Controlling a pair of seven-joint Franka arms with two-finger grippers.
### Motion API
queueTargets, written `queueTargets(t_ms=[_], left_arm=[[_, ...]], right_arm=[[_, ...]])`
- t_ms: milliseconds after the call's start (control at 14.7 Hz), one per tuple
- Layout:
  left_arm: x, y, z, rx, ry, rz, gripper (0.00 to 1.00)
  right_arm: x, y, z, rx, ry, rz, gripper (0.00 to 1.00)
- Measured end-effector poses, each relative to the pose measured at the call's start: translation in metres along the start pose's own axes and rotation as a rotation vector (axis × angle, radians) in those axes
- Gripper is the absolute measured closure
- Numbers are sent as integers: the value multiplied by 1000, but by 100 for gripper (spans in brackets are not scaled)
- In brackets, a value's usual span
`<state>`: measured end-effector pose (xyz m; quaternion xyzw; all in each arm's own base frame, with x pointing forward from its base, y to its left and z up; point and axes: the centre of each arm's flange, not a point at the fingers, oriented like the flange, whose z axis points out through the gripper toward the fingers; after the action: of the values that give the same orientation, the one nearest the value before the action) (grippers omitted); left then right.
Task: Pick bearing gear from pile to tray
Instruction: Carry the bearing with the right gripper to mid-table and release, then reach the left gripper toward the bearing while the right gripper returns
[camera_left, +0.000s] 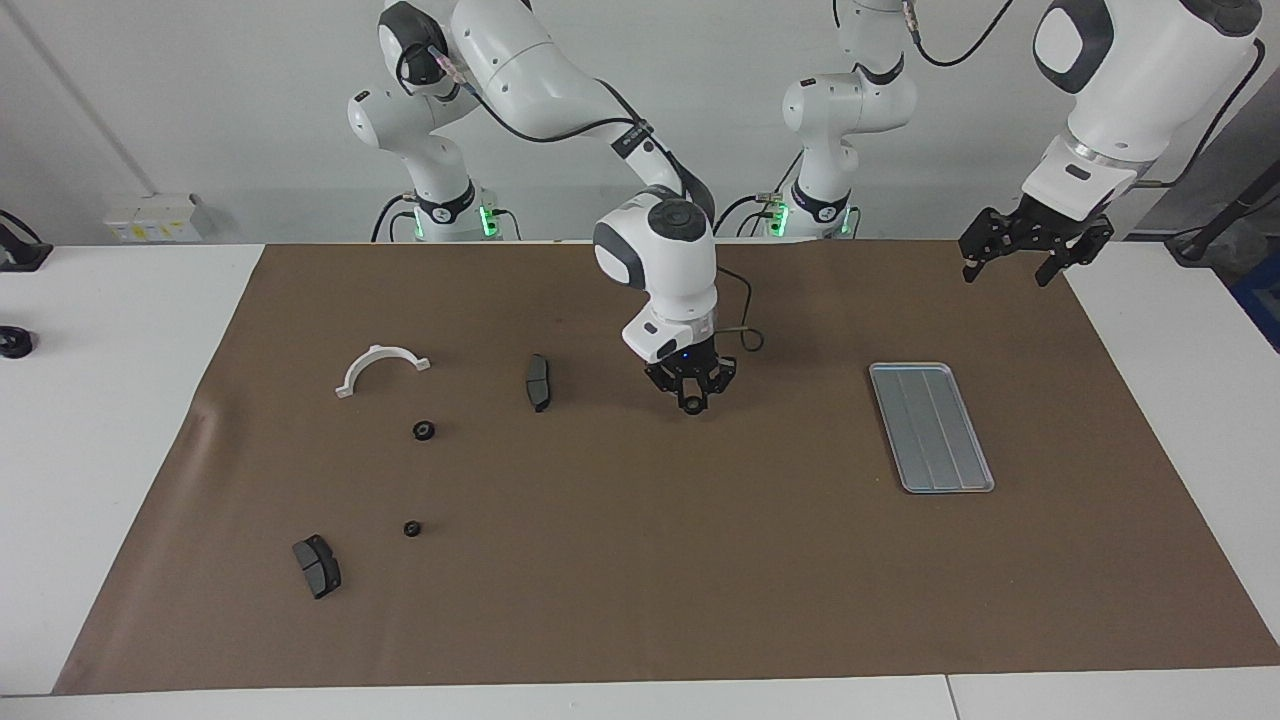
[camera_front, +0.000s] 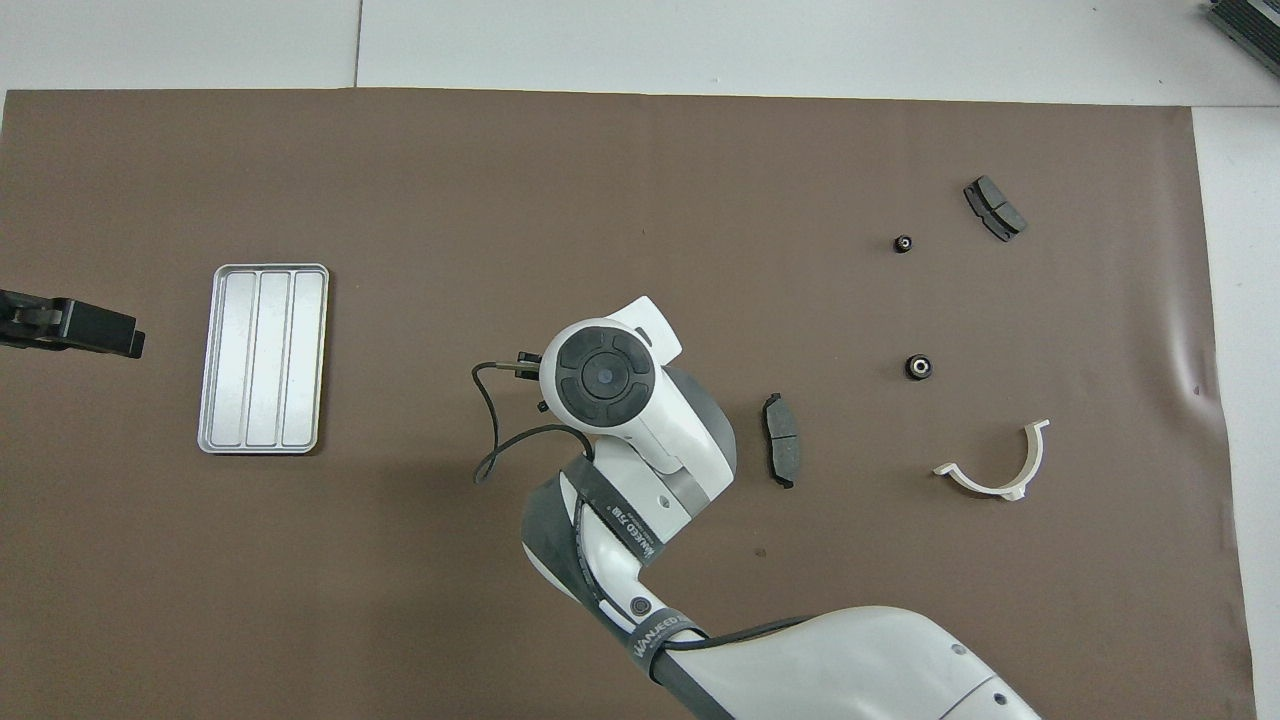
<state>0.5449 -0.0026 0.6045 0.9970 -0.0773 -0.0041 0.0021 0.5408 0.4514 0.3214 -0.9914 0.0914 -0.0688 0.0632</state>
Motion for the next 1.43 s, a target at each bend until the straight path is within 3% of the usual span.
queueTargets(t_ms=[408, 612, 816, 1020, 1224, 1428], left_arm=[[0, 0, 0, 0, 0, 0, 0], [0, 0, 0, 0, 0, 0, 0], [0, 0, 0, 0, 0, 0, 0], [0, 0, 0, 0, 0, 0, 0], [0, 0, 0, 0, 0, 0, 0], [1, 2, -1, 1, 8, 3, 0]], right_arm=[[4, 3, 6, -1, 7, 21, 62], [4, 3, 6, -11, 21, 5, 36], [14, 9, -1, -31, 56, -9, 3], [56, 49, -52, -78, 61, 31, 0], [97, 119, -111, -128, 39, -29, 0], [116, 200, -127, -167, -8, -153, 0]])
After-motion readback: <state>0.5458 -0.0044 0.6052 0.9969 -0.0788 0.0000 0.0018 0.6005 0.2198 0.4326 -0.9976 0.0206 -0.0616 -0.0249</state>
